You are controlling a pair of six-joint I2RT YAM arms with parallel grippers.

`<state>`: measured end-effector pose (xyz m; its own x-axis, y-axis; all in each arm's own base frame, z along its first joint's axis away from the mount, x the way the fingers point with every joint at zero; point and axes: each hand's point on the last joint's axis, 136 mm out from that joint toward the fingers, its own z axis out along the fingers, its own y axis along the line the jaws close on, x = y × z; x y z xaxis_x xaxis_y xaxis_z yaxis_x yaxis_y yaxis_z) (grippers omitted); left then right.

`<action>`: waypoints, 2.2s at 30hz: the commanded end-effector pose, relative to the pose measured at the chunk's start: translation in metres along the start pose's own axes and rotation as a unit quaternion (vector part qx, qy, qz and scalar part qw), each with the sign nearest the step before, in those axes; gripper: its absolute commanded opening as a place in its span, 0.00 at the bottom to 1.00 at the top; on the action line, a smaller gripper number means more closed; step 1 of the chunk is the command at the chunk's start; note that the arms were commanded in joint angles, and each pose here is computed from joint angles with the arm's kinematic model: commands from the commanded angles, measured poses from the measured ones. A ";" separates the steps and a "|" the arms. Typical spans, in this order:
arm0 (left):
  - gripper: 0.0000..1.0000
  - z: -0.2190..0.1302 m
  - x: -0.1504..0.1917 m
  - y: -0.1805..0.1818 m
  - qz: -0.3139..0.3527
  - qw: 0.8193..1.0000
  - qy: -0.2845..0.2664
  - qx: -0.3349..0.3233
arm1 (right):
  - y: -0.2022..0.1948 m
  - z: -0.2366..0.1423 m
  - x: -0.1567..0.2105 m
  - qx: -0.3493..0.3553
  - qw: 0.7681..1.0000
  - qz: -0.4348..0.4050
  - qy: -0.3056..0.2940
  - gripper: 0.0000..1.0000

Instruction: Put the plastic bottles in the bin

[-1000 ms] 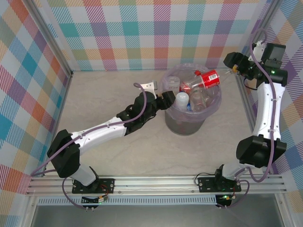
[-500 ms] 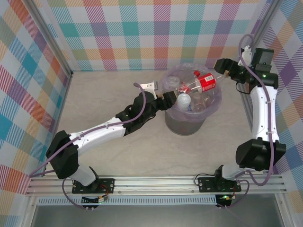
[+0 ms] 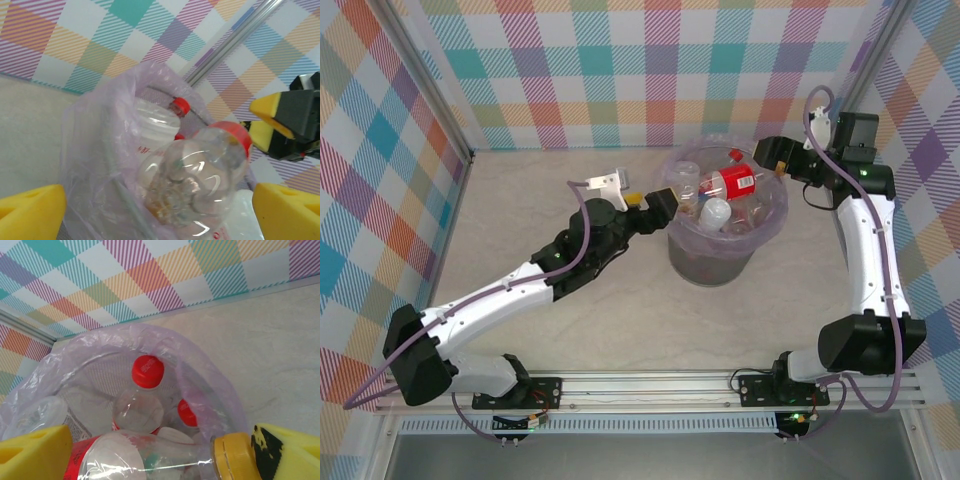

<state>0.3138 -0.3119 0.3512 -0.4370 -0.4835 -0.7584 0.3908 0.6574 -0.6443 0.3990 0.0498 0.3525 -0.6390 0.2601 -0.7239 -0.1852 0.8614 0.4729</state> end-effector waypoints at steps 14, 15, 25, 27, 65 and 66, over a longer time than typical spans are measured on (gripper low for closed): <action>1.00 -0.046 -0.026 0.027 0.022 0.999 -0.028 -0.036 | -0.010 -0.051 -0.008 -0.048 0.993 0.106 -0.013 1.00; 1.00 -0.052 -0.028 0.032 0.026 0.998 -0.028 -0.042 | -0.009 -0.048 -0.004 -0.060 0.992 0.110 -0.009 1.00; 1.00 -0.141 -0.034 0.118 0.074 0.976 0.094 -0.179 | -0.019 -0.027 0.019 -0.086 0.990 0.110 -0.004 0.99; 1.00 -0.149 -0.031 0.129 0.064 0.974 0.101 -0.190 | -0.018 -0.023 0.022 -0.099 0.988 0.118 -0.002 0.99; 1.00 -0.147 -0.035 0.264 0.048 0.930 0.077 -0.355 | 0.097 0.048 0.085 -0.200 0.974 0.056 0.087 0.99; 1.00 -0.148 -0.037 0.268 0.055 0.927 0.072 -0.364 | 0.093 0.047 0.081 -0.183 0.978 0.049 0.082 0.99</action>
<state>0.3073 -0.0440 0.2191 -0.5928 -0.3673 -0.7167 -0.1782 0.9277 -0.3281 0.3572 0.1770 0.2964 -0.8113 0.2308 -0.5371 -0.3352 0.5690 0.7509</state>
